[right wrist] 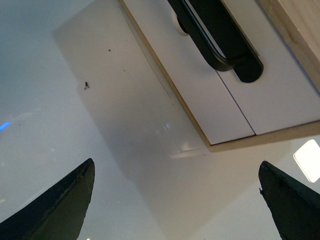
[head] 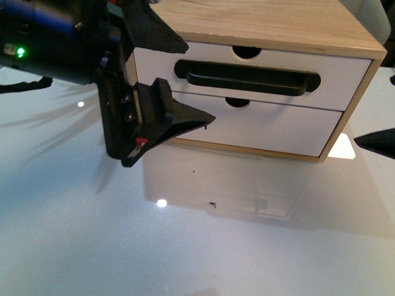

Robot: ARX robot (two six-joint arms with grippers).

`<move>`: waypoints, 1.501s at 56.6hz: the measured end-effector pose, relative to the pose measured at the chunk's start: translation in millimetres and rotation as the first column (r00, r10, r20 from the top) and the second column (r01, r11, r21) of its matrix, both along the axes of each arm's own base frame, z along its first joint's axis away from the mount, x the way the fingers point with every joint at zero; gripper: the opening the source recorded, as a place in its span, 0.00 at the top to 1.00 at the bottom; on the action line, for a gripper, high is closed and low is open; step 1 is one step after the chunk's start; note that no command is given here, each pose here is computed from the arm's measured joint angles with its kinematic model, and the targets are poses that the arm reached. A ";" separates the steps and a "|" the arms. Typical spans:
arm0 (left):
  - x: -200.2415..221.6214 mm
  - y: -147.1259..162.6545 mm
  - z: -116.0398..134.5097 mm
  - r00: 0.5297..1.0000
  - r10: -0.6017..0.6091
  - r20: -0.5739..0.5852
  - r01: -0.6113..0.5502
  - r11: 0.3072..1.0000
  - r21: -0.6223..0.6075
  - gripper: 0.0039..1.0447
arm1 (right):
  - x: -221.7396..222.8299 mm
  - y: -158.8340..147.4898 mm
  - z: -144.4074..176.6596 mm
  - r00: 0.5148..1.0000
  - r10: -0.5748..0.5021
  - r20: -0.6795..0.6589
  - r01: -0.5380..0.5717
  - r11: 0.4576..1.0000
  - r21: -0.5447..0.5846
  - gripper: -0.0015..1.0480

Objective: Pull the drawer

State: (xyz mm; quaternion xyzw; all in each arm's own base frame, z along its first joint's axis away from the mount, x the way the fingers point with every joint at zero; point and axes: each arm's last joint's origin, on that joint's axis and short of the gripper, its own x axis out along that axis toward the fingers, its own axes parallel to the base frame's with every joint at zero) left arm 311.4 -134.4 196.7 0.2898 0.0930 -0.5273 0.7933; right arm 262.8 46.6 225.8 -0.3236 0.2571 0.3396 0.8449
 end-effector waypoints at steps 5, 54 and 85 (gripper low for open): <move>7.6 -7.0 -2.5 1.000 -0.026 -0.017 0.027 0.999 0.030 0.07 | 6.5 3.2 -0.6 1.000 0.027 0.001 -0.027 1.000 -0.014 0.09; 60.8 -39.8 -27.9 0.996 -0.088 -0.015 0.090 0.983 0.161 0.07 | 74.5 31.5 -18.3 0.989 0.147 -0.014 -0.147 0.989 -0.005 0.09; 73.9 -42.8 -34.5 0.996 -0.091 -0.012 0.092 0.981 0.173 0.07 | 92.9 45.7 -30.9 0.984 0.175 -0.035 -0.176 0.984 -0.003 0.09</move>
